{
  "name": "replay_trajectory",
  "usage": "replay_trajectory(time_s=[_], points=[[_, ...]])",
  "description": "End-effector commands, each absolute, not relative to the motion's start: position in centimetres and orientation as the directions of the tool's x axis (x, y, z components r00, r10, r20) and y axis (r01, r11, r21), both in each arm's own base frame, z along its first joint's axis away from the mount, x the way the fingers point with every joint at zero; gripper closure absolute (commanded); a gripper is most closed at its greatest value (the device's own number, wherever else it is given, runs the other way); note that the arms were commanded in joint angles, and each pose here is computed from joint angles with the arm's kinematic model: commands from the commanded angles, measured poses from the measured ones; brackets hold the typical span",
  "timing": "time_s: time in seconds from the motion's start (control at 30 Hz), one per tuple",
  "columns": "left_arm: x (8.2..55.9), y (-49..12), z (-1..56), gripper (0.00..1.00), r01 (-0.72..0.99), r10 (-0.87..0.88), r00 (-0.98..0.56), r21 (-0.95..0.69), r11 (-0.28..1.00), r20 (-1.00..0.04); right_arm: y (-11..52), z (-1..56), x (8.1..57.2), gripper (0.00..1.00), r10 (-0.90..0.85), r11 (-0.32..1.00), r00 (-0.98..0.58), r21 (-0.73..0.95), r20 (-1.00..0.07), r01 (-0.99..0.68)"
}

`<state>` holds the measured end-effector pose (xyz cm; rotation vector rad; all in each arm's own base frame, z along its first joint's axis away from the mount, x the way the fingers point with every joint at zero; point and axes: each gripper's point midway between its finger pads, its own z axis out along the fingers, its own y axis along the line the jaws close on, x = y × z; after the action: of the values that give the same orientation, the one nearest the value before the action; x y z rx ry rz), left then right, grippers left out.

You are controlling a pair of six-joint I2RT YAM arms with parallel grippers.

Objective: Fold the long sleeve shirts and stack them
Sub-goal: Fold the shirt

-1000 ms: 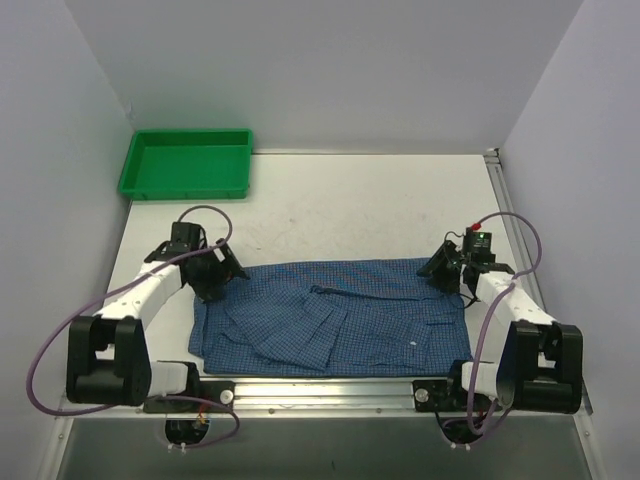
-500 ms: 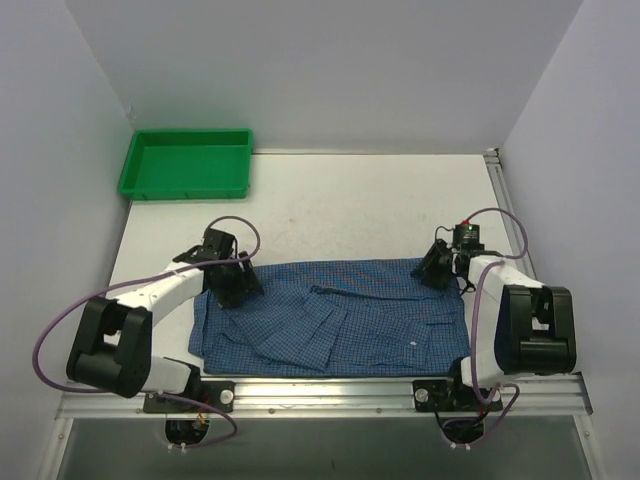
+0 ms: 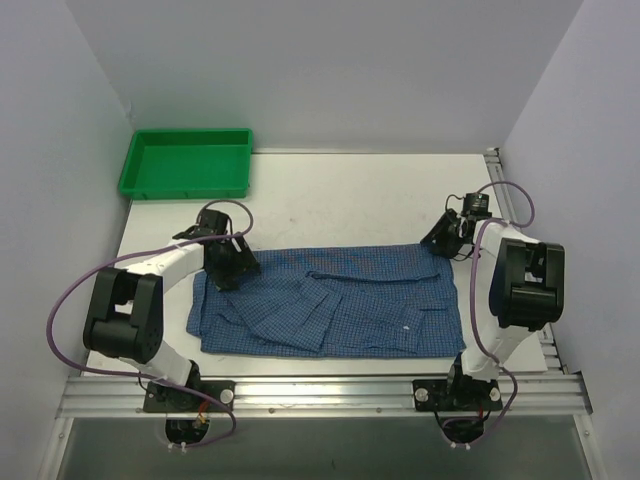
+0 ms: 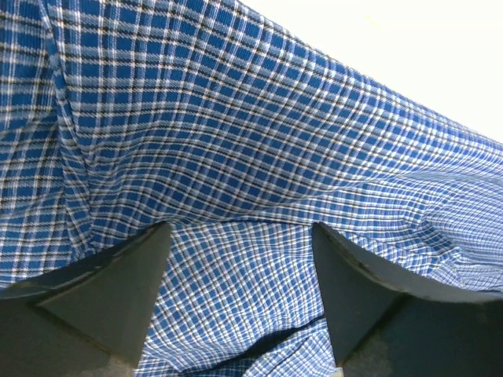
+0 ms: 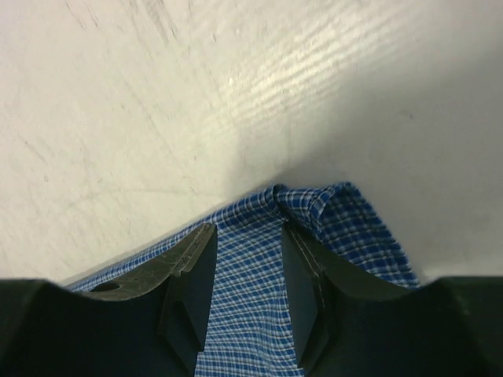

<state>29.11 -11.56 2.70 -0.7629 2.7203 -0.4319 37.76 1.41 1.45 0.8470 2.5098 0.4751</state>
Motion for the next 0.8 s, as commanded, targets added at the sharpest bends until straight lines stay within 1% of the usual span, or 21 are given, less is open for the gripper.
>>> replay_trajectory(time_s=[0.0,0.13,0.17,0.2,0.3,0.33,0.37,0.43,0.47,0.5,0.53,0.57,0.6,0.63,0.67,0.77], points=[[30.6,-9.2,2.8,0.15,-0.446,-0.513,-0.822,-0.279,0.850,-0.249,-0.6,1.4,37.9,0.61,0.616,0.783,-0.721,0.348,-0.319,0.515],[31.5,-9.4,6.2,0.07,-0.359,-0.459,-0.826,-0.322,0.876,-0.327,1.9,4.7,37.7,0.60,0.504,0.852,-0.776,0.365,-0.379,0.376],[31.8,-9.5,7.7,0.07,-0.315,-0.434,-0.821,-0.338,0.887,-0.371,3.9,6.3,37.6,0.60,0.443,0.881,-0.793,0.369,-0.418,0.297],[32.0,-9.6,8.5,0.06,-0.295,-0.425,-0.817,-0.350,0.889,-0.389,4.7,6.9,37.3,0.60,0.421,0.889,-0.797,0.373,-0.433,0.267],[32.9,-9.8,11.0,0.06,-0.249,-0.409,-0.791,-0.370,0.895,-0.456,11.0,9.0,35.9,0.61,0.288,0.921,-0.826,0.376,-0.485,0.101],[33.3,-9.8,11.3,0.10,-0.242,-0.405,-0.784,-0.370,0.897,-0.470,12.3,9.4,35.6,0.62,0.261,0.926,-0.828,0.372,-0.496,0.069],[33.9,-10.3,11.6,0.12,-0.231,-0.403,-0.782,-0.380,0.896,-0.475,15.2,10.0,34.9,0.62,0.203,0.931,-0.832,0.365,-0.516,0.001],[34.5,-11.1,11.6,0.17,-0.219,-0.400,-0.789,-0.396,0.892,-0.465,17.1,10.4,34.9,0.64,0.185,0.938,-0.821,0.346,-0.540,-0.016],[35.2,-11.7,11.2,0.22,-0.217,-0.400,-0.794,-0.400,0.890,-0.459,18.5,10.4,35.0,0.64,0.159,0.942,-0.821,0.334,-0.549,-0.040],[35.6,-12.1,11.0,0.24,-0.216,-0.398,-0.795,-0.400,0.891,-0.457,20.1,10.6,34.9,0.66,0.122,0.951,-0.808,0.300,-0.576,-0.070],[36.1,-12.3,10.7,0.26,-0.217,-0.398,-0.797,-0.399,0.891,-0.455,21.1,10.3,34.7,0.67,0.098,0.955,-0.808,0.283,-0.581,-0.088],[36.5,-12.3,9.4,0.30,-0.237,-0.400,-0.809,-0.383,0.893,-0.432,21.9,9.3,34.7,0.67,0.076,0.960,-0.818,0.264,-0.570,-0.095],[37.3,-12.4,9.5,0.31,-0.239,-0.402,-0.804,-0.381,0.893,-0.438,23.5,9.4,34.6,0.68,0.055,0.957,-0.815,0.264,-0.577,-0.122],[37.7,-12.3,9.1,0.33,-0.245,-0.400,-0.806,-0.369,0.897,-0.437,24.0,8.1,34.5,0.70,0.044,0.961,-0.829,0.250,-0.558,-0.117],[38.1,-11.9,7.9,0.38,-0.266,-0.400,-0.812,-0.340,0.902,-0.425,24.5,7.6,34.4,0.72,0.036,0.962,-0.833,0.246,-0.552,-0.122],[39.0,-11.6,6.8,0.41,-0.287,-0.401,-0.814,-0.309,0.907,-0.419,26.3,5.6,33.4,0.75,-0.014,0.961,-0.846,0.226,-0.532,-0.158]])
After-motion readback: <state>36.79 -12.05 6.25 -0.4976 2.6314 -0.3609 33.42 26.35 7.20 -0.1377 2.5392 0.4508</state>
